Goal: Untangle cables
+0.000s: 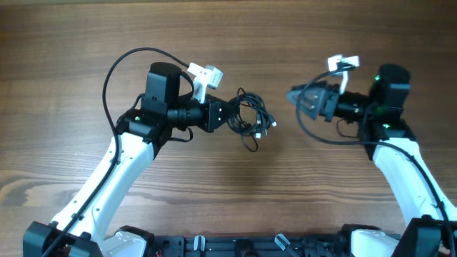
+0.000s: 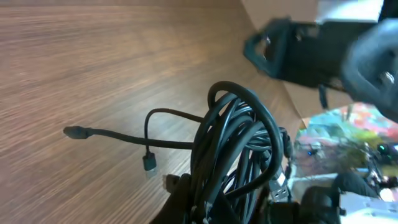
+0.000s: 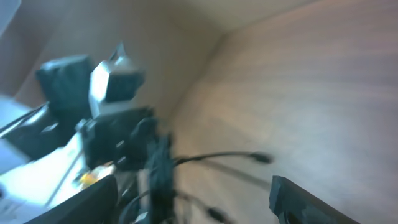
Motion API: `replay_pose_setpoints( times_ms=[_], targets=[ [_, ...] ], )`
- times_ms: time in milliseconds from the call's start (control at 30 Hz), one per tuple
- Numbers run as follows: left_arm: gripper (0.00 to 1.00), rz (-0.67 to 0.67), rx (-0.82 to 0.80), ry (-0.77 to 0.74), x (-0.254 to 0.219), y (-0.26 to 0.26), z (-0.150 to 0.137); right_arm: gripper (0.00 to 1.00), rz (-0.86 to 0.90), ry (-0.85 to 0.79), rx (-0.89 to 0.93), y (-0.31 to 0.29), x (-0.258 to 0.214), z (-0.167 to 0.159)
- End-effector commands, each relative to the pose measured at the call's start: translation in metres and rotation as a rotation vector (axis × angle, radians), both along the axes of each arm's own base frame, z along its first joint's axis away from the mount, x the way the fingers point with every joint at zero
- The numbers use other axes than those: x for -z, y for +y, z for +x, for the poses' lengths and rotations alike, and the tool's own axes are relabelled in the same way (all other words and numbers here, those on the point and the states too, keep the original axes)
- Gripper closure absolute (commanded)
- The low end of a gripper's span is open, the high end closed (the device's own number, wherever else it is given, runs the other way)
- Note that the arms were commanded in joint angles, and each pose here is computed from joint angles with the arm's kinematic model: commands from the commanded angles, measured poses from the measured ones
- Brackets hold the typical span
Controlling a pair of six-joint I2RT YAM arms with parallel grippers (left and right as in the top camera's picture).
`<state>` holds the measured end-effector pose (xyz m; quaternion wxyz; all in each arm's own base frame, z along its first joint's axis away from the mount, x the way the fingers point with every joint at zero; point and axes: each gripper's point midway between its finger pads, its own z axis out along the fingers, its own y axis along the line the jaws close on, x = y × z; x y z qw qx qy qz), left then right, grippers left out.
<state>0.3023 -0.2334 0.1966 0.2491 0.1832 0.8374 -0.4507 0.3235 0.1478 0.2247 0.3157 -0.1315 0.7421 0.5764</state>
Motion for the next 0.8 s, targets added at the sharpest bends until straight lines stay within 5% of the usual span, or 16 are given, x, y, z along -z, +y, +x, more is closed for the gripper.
replay_pose_setpoints(
  times_ms=[0, 100, 300, 467, 767],
  targets=[
    [0.96, 0.016, -0.041, -0.005, 0.001, 0.002, 0.008, 0.24, 0.032, 0.011, -0.163, 0.033, -0.006, -0.03],
    [0.96, 0.015, -0.041, -0.004, 0.001, 0.002, 0.008, 0.34, -0.001, 0.014, -0.179, 0.054, 0.0, -0.035],
    [0.96, 0.017, -0.114, 0.059, 0.004, 0.006, 0.013, 0.96, -0.008, 0.056, -0.223, 0.076, 0.003, -0.047],
    [0.96, 0.026, -0.333, 0.175, 0.011, 0.016, 0.031, 0.95, -0.031, 0.112, -0.165, 0.081, 0.009, -0.041],
    [0.96, -0.128, 0.252, -0.024, -0.032, -0.088, -0.063, 0.96, -0.346, 0.275, 0.455, 0.024, 0.079, 0.028]
  ],
)
